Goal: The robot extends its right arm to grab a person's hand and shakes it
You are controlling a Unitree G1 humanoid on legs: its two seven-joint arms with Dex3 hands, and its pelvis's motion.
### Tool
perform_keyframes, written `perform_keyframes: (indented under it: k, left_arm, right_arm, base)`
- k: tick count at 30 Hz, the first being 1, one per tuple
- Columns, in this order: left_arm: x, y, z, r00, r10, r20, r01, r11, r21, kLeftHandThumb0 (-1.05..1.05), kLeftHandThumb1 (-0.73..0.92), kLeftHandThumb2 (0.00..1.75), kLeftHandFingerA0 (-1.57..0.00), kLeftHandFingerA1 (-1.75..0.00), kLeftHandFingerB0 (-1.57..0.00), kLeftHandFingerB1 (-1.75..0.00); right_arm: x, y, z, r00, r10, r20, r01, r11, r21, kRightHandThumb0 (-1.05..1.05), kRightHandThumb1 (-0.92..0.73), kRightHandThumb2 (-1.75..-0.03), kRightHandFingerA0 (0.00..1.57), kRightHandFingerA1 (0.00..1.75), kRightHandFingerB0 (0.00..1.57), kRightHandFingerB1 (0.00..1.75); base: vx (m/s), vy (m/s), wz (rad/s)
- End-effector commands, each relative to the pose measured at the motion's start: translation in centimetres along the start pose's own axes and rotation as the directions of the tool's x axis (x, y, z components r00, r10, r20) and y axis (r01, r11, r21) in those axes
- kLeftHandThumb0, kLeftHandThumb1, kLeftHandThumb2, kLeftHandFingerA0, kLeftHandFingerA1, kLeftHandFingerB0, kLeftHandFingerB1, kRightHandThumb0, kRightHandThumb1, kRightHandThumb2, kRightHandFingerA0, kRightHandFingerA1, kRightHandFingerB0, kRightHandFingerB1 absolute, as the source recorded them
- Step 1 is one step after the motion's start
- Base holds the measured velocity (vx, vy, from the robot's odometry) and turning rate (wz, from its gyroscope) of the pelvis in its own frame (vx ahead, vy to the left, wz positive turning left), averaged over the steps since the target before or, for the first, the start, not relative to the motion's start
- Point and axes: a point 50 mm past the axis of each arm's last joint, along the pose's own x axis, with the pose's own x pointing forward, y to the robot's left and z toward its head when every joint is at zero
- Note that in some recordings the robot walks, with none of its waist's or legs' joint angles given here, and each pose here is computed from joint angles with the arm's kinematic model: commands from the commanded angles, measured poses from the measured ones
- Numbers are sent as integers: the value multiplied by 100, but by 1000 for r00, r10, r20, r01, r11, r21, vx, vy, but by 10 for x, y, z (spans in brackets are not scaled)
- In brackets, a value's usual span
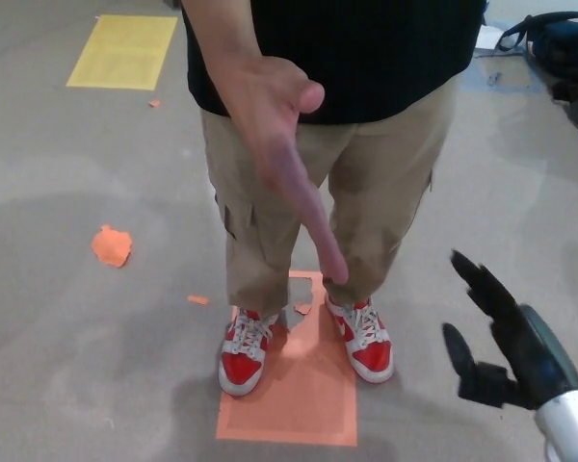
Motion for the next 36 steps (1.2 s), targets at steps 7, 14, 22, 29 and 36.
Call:
perform_keyframes:
  k: [7,14,22,29,36]
  left_arm:
    - [-3,9,-6,1000,19,-4,-19,1000,-7,-66,90,67,-34,-33,-30,-32]
    - [-3,6,-6,1000,18,4,-18,999,-30,-61,87,67,-34,-33,-30,-33]
    - [-3,6,-7,999,32,2,-32,999,-10,-64,89,67,-35,-34,-33,-34]
    - [-3,6,-5,1000,16,11,-15,998,-55,-64,87,66,-34,-33,-30,-33]
    - [-3,8,-3,1000,13,18,-13,999,-32,-64,88,67,-34,-32,-29,-32]
  right_arm:
    - [-60,-23,161,841,-58,539,134,986,-103,-96,-84,-115,0,7,0,7]
    - [-55,-17,169,845,-46,532,131,984,-123,-96,-82,-115,0,9,0,9]
    - [-49,-8,178,858,-12,513,93,987,-133,-96,-80,-114,0,9,0,8]
    - [-36,-5,181,886,6,464,84,981,-174,-94,-79,-114,0,13,0,10]
    - [-21,-3,177,918,7,396,86,972,-216,-94,-79,-115,0,15,0,12]
  base:
    - [0,0,0]
    - [0,0,0]
    - [0,0,0]
    - [0,0,0]
    - [0,0,0]
